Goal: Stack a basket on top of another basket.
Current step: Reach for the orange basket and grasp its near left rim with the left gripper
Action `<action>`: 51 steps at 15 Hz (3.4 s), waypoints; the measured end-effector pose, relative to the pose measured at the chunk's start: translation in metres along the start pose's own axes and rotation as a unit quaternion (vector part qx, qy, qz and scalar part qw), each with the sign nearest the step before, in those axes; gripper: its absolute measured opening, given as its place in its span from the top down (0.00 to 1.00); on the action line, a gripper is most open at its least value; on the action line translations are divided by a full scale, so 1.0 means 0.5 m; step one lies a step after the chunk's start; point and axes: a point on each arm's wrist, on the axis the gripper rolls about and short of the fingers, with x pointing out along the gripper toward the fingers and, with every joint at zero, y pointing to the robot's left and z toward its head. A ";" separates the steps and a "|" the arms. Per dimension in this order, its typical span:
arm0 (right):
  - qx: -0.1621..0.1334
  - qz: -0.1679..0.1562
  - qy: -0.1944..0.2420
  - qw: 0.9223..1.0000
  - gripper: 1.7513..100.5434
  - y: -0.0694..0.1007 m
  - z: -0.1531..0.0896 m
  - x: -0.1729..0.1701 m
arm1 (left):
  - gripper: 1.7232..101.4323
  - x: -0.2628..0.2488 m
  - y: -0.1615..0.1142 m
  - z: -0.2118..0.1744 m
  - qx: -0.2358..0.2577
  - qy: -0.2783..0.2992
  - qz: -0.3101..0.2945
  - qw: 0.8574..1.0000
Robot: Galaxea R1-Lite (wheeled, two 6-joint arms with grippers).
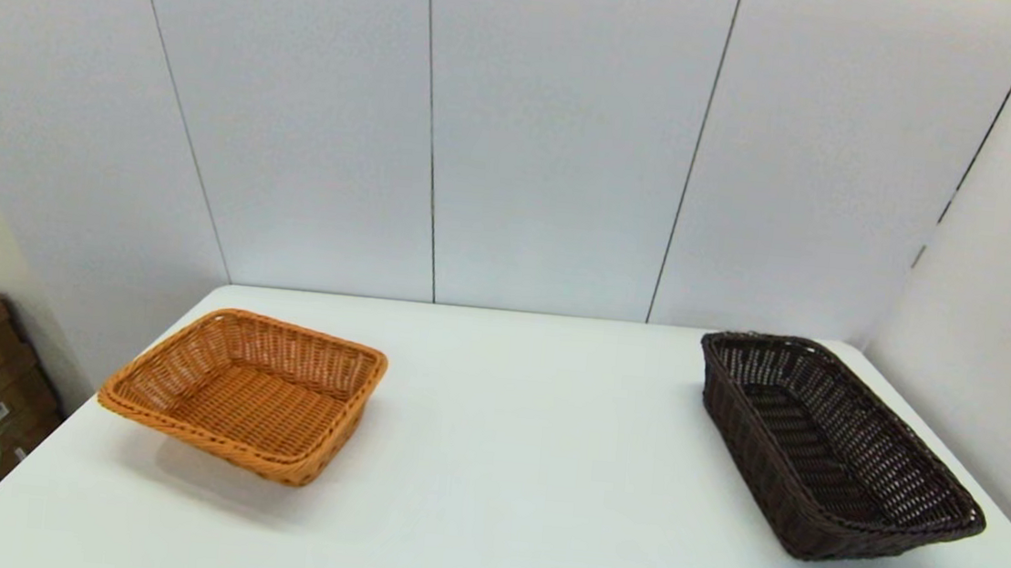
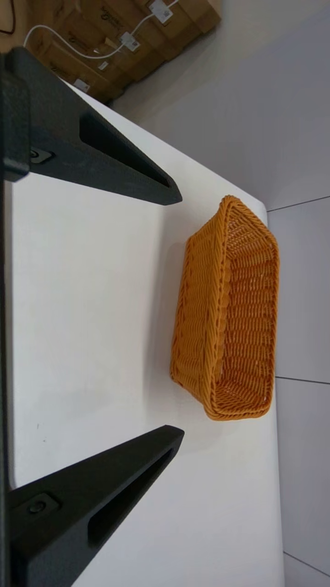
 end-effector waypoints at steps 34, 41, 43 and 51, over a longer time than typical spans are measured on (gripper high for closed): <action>-0.002 -0.001 0.006 1.000 0.03 0.000 -0.001 -0.001 | 0.04 0.513 0.214 0.375 -0.145 0.425 0.035 0.893; -0.002 -0.001 0.006 1.000 0.03 0.000 -0.001 -0.001 | 0.04 0.610 0.308 0.358 -0.117 0.494 0.010 0.862; -0.002 -0.001 0.006 1.000 0.03 0.000 -0.001 -0.001 | 0.04 0.644 0.331 0.335 -0.113 0.509 -0.002 0.853; -0.001 -0.001 0.005 1.000 0.03 0.000 -0.001 -0.001 | 0.04 0.776 0.313 0.233 -0.051 0.520 -0.065 0.850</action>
